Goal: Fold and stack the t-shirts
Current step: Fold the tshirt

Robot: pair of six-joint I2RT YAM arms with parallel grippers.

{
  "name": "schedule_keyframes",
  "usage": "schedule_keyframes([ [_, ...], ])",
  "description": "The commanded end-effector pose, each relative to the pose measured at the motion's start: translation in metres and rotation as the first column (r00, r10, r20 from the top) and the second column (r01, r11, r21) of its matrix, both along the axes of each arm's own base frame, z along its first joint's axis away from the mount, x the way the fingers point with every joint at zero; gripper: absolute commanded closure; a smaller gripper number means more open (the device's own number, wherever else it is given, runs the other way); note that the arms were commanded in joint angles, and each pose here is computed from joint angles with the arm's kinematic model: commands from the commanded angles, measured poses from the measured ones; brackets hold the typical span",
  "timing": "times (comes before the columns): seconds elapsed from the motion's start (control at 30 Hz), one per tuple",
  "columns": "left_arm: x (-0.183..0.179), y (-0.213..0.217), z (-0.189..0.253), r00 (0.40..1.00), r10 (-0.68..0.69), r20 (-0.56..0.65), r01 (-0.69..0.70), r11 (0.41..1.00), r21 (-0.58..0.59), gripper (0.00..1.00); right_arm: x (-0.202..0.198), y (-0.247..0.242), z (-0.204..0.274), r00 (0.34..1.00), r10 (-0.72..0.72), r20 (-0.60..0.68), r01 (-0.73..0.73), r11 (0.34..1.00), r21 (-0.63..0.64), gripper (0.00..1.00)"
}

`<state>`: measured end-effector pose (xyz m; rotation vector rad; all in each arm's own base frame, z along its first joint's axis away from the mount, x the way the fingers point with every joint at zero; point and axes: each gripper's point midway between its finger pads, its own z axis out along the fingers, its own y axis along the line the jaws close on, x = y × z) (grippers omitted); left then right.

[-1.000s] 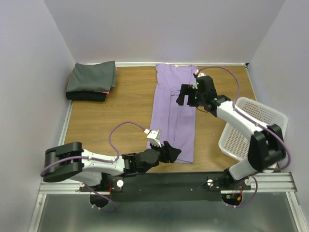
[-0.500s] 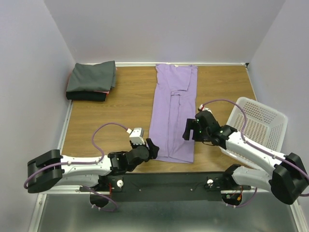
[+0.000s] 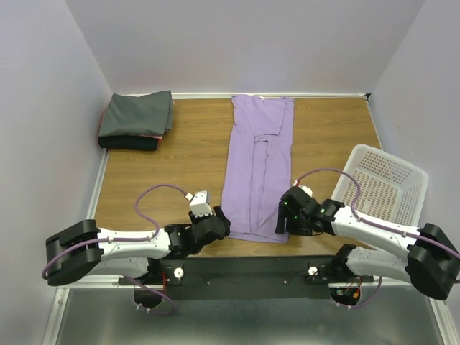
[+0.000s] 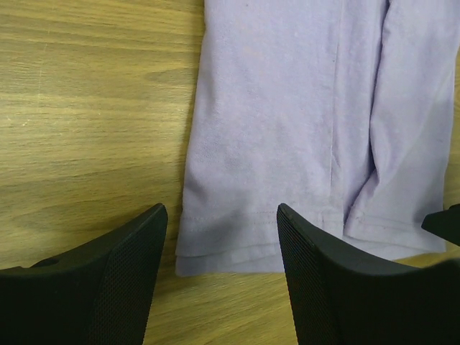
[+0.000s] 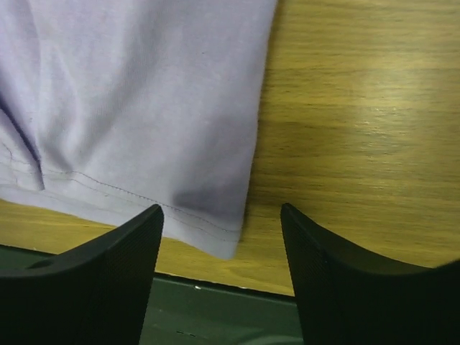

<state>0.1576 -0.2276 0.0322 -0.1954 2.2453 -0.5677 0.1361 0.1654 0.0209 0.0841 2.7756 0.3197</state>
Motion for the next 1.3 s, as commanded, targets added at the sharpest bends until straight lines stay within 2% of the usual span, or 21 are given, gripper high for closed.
schedule_keyframes([
  [0.0,0.006,0.011,-0.003,0.998,0.068,0.004,-0.068,0.997,0.044,0.29,-0.016,-0.016,-0.016,0.998,-0.044,-0.055,0.041,0.998,-0.054,0.3],
  [0.07,0.006,0.012,-0.005,0.998,0.07,-0.003,-0.07,0.996,0.056,0.29,-0.019,-0.017,-0.017,0.997,-0.043,-0.062,0.04,0.998,-0.052,0.32],
  [0.27,0.005,0.012,-0.005,0.997,0.073,-0.017,-0.072,0.996,0.058,0.29,-0.026,-0.014,-0.016,0.997,-0.034,-0.075,0.033,0.999,-0.018,0.5],
  [0.47,0.005,0.014,-0.003,0.996,0.081,-0.022,-0.079,0.993,0.083,0.29,-0.03,-0.011,-0.016,0.997,-0.017,-0.079,0.016,1.0,-0.01,0.59],
  [0.57,0.004,0.013,-0.005,0.996,0.081,-0.034,-0.077,0.993,0.09,0.29,-0.032,-0.01,-0.017,0.996,-0.011,-0.084,0.01,1.0,-0.009,0.71],
  [0.6,0.003,0.013,-0.006,0.996,0.077,-0.039,-0.073,0.993,0.097,0.29,-0.033,-0.009,-0.017,0.996,-0.005,-0.087,0.004,1.0,-0.006,0.8],
  [0.7,0.003,0.01,-0.005,0.996,0.076,-0.048,-0.07,0.992,0.107,0.29,-0.035,-0.01,-0.017,0.996,-0.009,-0.087,0.009,1.0,-0.004,0.97],
  [0.97,0.002,0.009,-0.008,0.994,0.085,-0.072,-0.073,0.986,0.151,0.31,-0.029,-0.021,-0.015,0.998,-0.057,-0.037,0.056,0.998,-0.034,0.98],
  [1.27,-0.012,0.005,-0.009,0.99,0.083,-0.112,-0.065,0.986,0.152,0.43,-0.025,-0.023,-0.01,0.998,-0.064,-0.011,0.063,0.998,-0.03,0.98],
])
